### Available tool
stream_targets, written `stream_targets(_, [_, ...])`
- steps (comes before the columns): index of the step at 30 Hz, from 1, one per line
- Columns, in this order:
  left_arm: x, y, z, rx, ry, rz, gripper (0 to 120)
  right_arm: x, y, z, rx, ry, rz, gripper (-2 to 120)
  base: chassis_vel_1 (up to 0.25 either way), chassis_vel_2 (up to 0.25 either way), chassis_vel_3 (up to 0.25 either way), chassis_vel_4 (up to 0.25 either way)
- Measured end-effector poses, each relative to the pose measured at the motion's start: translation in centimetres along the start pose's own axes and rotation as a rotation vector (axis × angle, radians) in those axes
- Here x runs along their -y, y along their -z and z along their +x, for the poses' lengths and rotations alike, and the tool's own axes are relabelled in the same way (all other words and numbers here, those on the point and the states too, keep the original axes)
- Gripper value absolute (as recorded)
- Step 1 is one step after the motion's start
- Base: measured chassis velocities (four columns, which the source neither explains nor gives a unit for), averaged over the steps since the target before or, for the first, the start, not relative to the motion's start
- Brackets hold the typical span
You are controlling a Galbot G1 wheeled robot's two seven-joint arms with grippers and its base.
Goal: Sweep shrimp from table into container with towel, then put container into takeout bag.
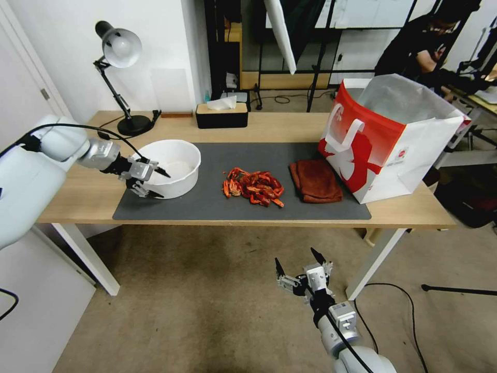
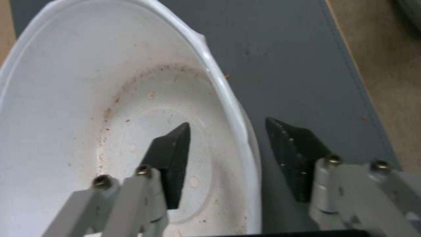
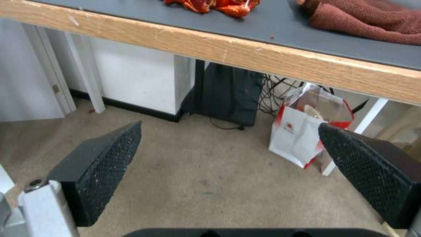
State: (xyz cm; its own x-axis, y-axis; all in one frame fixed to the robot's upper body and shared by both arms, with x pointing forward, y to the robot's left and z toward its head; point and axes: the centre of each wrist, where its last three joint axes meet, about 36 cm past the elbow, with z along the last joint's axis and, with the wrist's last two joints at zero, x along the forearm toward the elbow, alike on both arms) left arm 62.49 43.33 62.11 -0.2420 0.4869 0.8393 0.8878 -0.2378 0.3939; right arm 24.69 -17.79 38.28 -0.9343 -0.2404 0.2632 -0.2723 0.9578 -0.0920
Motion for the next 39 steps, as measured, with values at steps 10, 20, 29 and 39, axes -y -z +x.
stream_targets(10, [0.1, -0.2, 0.2, -0.007, -0.051, 0.002, 4, -0.1, 0.1, 0.3, 0.002, 0.000, 0.002, 100, 0.000, 0.000, 0.000, 0.000])
stream_targets(20, [0.8, -0.7, -0.3, 0.011, -0.059, -0.013, 0, -0.2, 0.1, 0.2, 0.004, 0.002, 0.006, 100, 0.000, 0.000, 0.000, 0.000])
stream_targets(29, [3.0, -1.0, 1.0, 0.075, -0.002, -0.133, 0, -0.1, 0.0, 0.2, 0.001, 0.006, 0.011, 100, 0.000, 0.000, 0.000, 0.000])
stream_targets(39, [7.1, 4.1, 0.7, 0.183, 0.017, -0.308, 0, -0.2, -0.2, 0.3, -0.003, 0.008, 0.011, 100, 0.000, 0.000, 0.000, 0.000])
